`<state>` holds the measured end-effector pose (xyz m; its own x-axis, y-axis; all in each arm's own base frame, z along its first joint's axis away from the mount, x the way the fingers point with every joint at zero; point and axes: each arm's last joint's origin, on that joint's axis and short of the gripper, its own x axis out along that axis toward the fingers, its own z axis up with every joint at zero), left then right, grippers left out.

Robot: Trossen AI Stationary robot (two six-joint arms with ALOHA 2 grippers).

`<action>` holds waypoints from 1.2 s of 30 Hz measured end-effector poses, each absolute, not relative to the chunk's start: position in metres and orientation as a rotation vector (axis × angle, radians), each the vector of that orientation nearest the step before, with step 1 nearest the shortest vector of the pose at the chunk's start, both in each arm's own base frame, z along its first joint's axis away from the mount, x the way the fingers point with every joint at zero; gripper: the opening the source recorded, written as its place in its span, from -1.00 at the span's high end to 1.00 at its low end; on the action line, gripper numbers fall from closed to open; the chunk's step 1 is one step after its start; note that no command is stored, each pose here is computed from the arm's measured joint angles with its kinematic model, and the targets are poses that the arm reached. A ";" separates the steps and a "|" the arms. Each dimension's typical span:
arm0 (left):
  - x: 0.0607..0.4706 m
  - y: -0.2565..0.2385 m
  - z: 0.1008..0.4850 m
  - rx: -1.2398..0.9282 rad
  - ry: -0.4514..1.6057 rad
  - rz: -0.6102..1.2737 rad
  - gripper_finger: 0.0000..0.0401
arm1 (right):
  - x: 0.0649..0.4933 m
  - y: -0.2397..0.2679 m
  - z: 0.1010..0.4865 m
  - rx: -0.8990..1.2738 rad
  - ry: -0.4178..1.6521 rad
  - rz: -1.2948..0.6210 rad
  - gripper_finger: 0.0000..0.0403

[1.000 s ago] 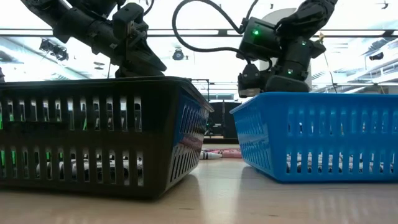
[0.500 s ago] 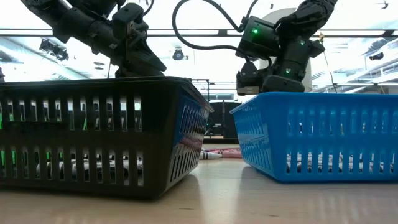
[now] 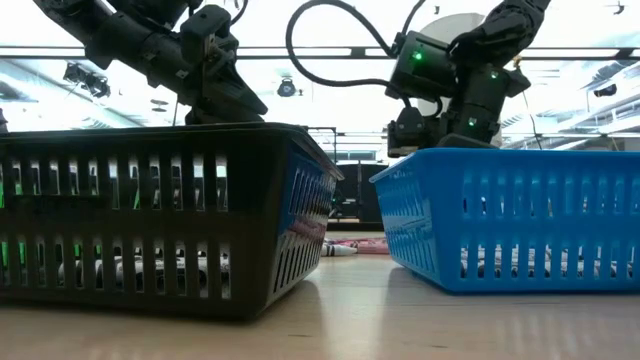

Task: Sort crayons
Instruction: Put the pink crayon into the green basket

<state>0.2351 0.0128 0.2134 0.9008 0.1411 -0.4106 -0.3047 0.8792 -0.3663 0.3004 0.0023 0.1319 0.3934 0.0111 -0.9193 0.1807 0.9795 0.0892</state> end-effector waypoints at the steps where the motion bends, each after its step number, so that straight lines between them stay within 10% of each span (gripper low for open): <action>1: 0.235 0.013 0.213 -0.439 0.385 0.238 0.42 | 0.300 0.002 0.132 0.186 1.164 -0.108 0.37; 12: 0.235 0.013 0.213 -0.462 0.382 0.243 0.42 | 0.299 0.002 0.132 0.172 1.173 -0.117 0.92; 36: 0.235 0.013 0.213 -0.404 0.397 0.235 0.42 | 0.266 0.038 0.236 0.376 1.311 0.130 0.86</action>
